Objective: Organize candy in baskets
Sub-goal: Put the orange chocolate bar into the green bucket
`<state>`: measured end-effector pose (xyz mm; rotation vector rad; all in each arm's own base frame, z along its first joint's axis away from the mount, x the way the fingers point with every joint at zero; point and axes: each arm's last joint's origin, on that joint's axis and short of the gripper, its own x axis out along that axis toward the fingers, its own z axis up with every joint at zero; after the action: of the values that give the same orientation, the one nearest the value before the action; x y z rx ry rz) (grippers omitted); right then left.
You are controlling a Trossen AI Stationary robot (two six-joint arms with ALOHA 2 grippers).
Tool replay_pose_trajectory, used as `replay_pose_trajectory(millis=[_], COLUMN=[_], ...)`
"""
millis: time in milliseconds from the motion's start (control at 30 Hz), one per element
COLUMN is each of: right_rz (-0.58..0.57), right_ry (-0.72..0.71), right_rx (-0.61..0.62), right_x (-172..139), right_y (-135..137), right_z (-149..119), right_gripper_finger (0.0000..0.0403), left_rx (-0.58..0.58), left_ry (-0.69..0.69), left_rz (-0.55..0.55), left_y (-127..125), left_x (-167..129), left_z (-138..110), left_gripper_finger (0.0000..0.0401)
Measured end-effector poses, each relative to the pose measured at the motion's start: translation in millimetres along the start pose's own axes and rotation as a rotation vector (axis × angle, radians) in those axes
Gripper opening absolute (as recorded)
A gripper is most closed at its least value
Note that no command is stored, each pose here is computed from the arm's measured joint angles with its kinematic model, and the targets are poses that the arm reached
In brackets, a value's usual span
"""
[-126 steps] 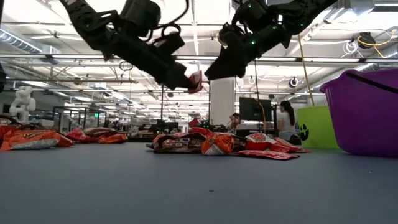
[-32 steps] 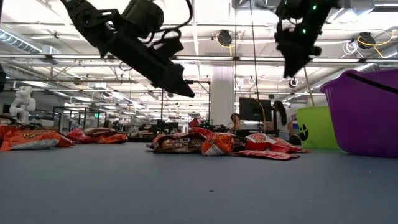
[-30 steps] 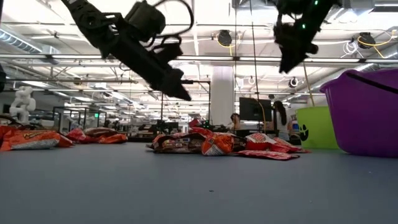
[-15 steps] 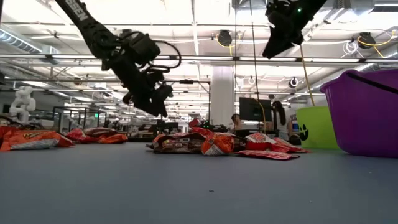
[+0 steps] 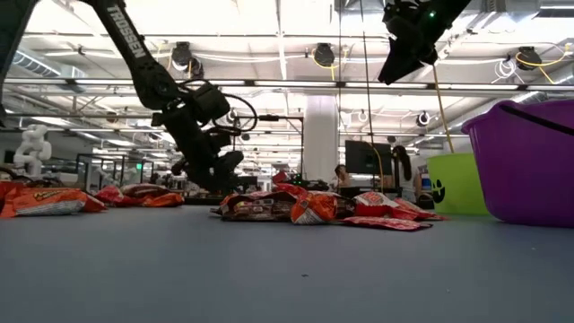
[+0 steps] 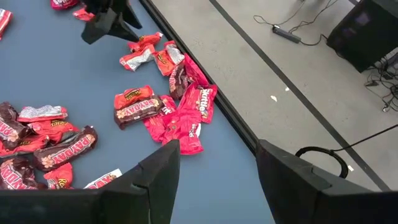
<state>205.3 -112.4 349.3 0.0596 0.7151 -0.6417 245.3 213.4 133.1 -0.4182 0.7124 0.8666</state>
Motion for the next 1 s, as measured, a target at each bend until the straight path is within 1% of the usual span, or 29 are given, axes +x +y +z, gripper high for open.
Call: replay_pose_trajectory(millis=[67, 133, 233, 333, 433, 633, 700, 767, 900, 1000], right_rz=[0.0, 0.0, 0.0, 0.0, 0.001, 0.001, 0.001, 0.001, 0.0, 0.004], right_ry=[0.0, 0.001, 0.003, 0.011, 0.025, 0.022, 0.022, 0.022, 0.023, 0.022], right_rx=[0.0, 0.0, -0.001, -0.002, -0.005, -0.005, -0.005, 0.006, 0.119, 0.113], right_x=[0.0, 0.0, 0.0, 0.0, 0.1, 0.1, 0.1, 0.1, 0.2, 0.1], right_y=[0.0, 0.0, 0.0, 0.0, 0.1, 0.1, 0.1, 0.1, 0.1, 0.8], right_z=[0.0, -0.1, -0.3, -1.0, -2.4, -2.1, -2.1, -2.1, -2.1, -2.1], right_gripper_finger=[0.0199, 0.0199, 0.0199, 0.0199, 0.0199, 0.0199, 0.0199, 0.0199, 0.0199, 0.0199], left_rx=[-0.005, -0.004, 0.0, 0.0, 0.021, 0.11, 0.135, 0.162, 0.206, 0.248], left_ry=[0.012, 0.031, 0.059, 0.066, 0.067, 0.058, 0.052, 0.032, -0.01, -0.05], left_rz=[-0.046, -0.068, -0.049, -0.02, -0.026, -0.044, -0.047, -0.054, -0.03, -0.029], left_y=[-0.5, -1.5, -1.9, -0.3, -0.2, -1.4, -1.7, -3.8, -10.8, -20.0], left_x=[5.2, 10.4, 17.1, 17.5, 17.5, 15.7, 12.8, 7.2, -8.9, -24.6], left_z=[2.6, 2.8, 0.3, 0.9, 1.1, 2.8, 4.7, 8.3, 16.2, 22.1], left_gripper_finger=[0.0196, 0.0196, 0.0192, 0.0173, 0.0136, 0.0038, 0.0016, 0.0011, 0.0023, 0.0025])
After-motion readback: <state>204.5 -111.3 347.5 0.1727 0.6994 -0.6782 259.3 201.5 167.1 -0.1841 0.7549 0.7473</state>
